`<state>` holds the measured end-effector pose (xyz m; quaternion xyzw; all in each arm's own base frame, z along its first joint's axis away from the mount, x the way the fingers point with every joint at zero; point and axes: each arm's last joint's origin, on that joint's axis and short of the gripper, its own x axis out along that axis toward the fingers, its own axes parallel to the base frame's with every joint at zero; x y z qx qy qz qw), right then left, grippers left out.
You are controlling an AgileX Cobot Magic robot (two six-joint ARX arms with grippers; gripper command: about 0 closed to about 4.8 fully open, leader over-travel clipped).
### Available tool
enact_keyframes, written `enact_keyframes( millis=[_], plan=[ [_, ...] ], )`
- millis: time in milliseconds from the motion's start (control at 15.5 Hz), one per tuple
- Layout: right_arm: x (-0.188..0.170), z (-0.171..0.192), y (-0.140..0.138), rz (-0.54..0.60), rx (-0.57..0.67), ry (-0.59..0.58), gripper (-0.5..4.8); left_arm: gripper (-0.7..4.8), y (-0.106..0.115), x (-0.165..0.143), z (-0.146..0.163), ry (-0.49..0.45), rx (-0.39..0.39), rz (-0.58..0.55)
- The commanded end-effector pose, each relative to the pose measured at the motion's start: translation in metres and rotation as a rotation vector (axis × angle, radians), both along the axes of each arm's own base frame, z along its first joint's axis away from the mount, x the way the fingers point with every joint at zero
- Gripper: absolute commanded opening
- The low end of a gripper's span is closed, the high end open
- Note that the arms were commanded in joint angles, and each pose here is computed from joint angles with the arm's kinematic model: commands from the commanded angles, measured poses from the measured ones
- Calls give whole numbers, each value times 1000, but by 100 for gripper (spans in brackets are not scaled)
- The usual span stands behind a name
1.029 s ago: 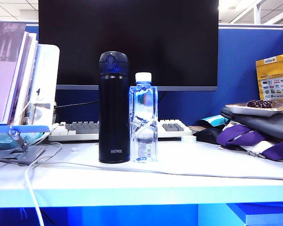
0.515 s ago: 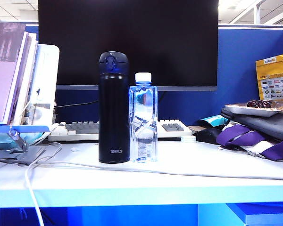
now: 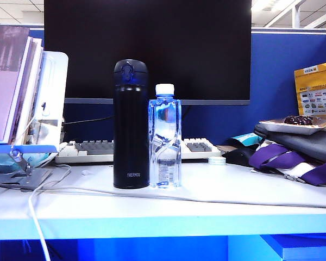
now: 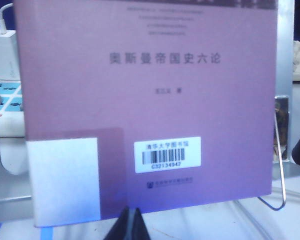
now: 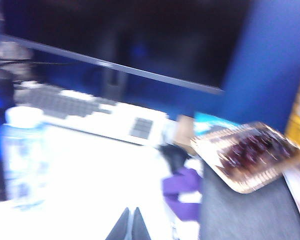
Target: Pick up the mineral water bottle and place it vertically to the right of the black thermos cup.
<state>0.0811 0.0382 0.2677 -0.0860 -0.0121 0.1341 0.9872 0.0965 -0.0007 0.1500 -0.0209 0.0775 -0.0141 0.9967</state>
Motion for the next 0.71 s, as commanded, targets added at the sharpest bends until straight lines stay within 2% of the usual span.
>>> enact_keyframes(
  millis=[64, 193, 322, 708],
  plan=[
    [10, -21, -9, -67, 97, -30, -1, -5, 0, 0, -1, 9, 1, -5],
    [16, -45, -19, -135, 121, 17, -1, -5, 0, 0, -1, 9, 1, -4],
    [17, -59, -24, -187, 153, 11, -1, -5, 0, 0, -1, 9, 1, -4],
    [15, -101, -26, -197, 214, 62, -1, -5, 0, 0, -1, 9, 1, -4]
  ],
)
